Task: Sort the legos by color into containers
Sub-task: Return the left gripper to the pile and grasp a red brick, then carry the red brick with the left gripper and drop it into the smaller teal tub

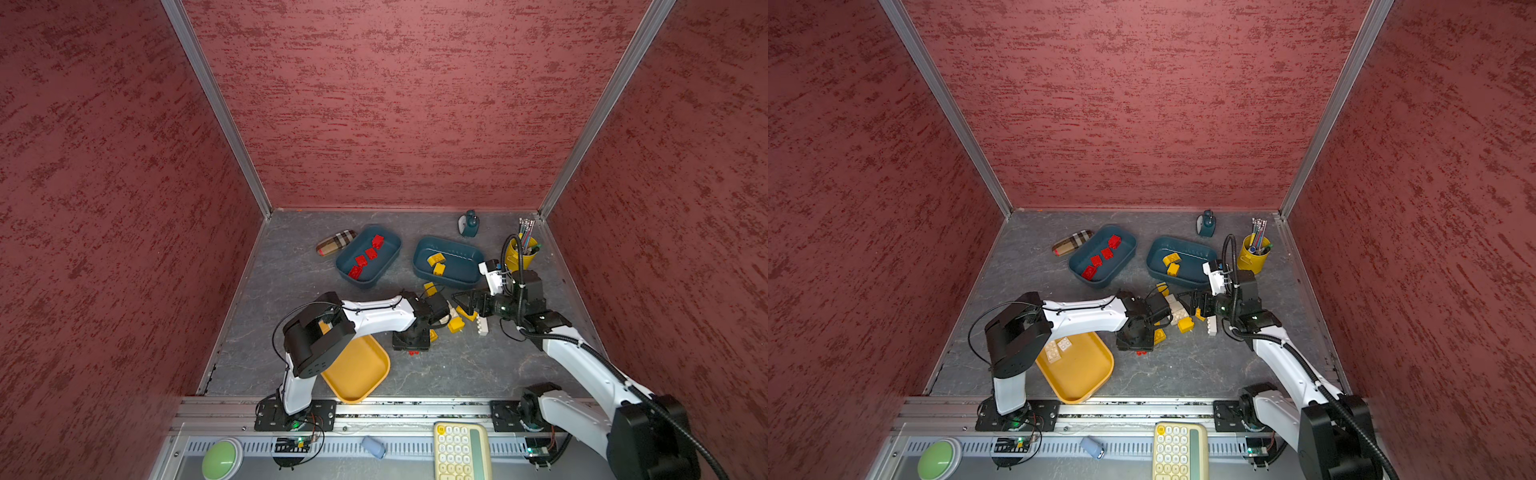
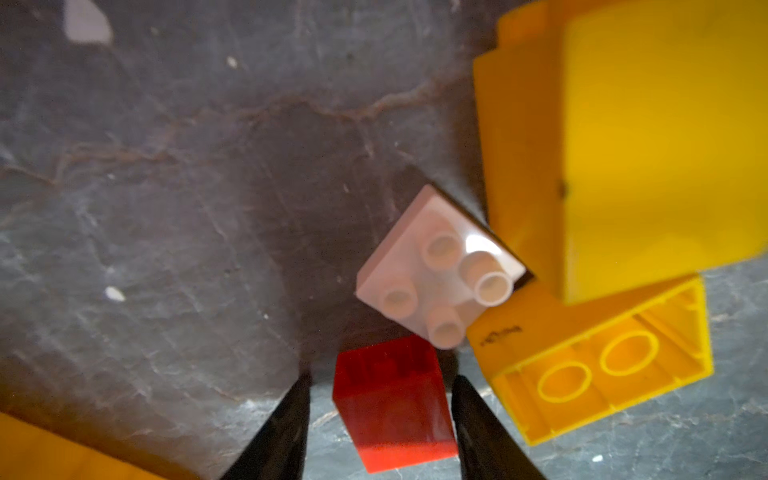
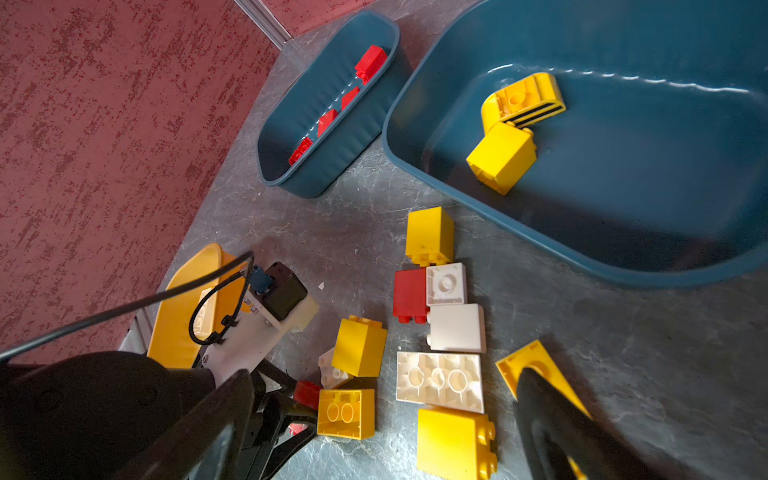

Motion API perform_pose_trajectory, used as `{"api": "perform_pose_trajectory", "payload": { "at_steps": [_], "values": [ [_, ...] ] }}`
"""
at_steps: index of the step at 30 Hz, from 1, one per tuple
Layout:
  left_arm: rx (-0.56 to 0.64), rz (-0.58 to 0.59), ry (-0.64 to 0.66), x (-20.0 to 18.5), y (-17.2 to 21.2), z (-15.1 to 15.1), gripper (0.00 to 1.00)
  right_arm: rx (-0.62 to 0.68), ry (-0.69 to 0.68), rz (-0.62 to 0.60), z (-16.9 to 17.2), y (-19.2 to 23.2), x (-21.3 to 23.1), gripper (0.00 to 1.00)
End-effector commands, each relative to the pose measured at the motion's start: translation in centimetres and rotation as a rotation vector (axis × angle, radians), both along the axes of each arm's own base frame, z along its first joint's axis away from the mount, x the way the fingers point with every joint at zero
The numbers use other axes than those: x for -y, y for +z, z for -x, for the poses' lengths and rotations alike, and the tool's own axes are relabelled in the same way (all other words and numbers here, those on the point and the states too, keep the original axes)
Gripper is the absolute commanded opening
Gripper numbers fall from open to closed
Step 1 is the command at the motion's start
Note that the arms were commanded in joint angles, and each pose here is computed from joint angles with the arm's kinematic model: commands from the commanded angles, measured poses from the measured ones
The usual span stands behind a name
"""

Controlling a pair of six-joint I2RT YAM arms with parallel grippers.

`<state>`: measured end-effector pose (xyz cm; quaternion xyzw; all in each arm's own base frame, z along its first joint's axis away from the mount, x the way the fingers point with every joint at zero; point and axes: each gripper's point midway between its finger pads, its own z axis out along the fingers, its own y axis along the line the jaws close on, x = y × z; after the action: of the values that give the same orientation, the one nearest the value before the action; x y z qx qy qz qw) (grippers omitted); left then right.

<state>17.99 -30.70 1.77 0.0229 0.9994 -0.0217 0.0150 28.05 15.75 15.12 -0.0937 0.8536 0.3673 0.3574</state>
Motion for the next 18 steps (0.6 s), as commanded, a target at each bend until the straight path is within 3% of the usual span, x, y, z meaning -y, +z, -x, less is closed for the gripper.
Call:
{"api": "perform_pose_trajectory", "payload": {
  "at_steps": [1,9,18],
  "values": [
    [0.005,-0.064,-0.008,-0.8,-0.3,0.1,0.5,0.018,0.001,0.011,0.3,0.1,0.2,0.99],
    [0.013,-0.069,-0.038,-1.3,0.9,0.0,0.32,0.021,0.003,0.009,0.2,0.1,0.2,0.99],
    [0.09,-0.002,-0.094,-2.3,6.1,-4.3,0.31,0.042,0.017,-0.019,0.2,0.9,-0.2,0.99]
  ]
}}
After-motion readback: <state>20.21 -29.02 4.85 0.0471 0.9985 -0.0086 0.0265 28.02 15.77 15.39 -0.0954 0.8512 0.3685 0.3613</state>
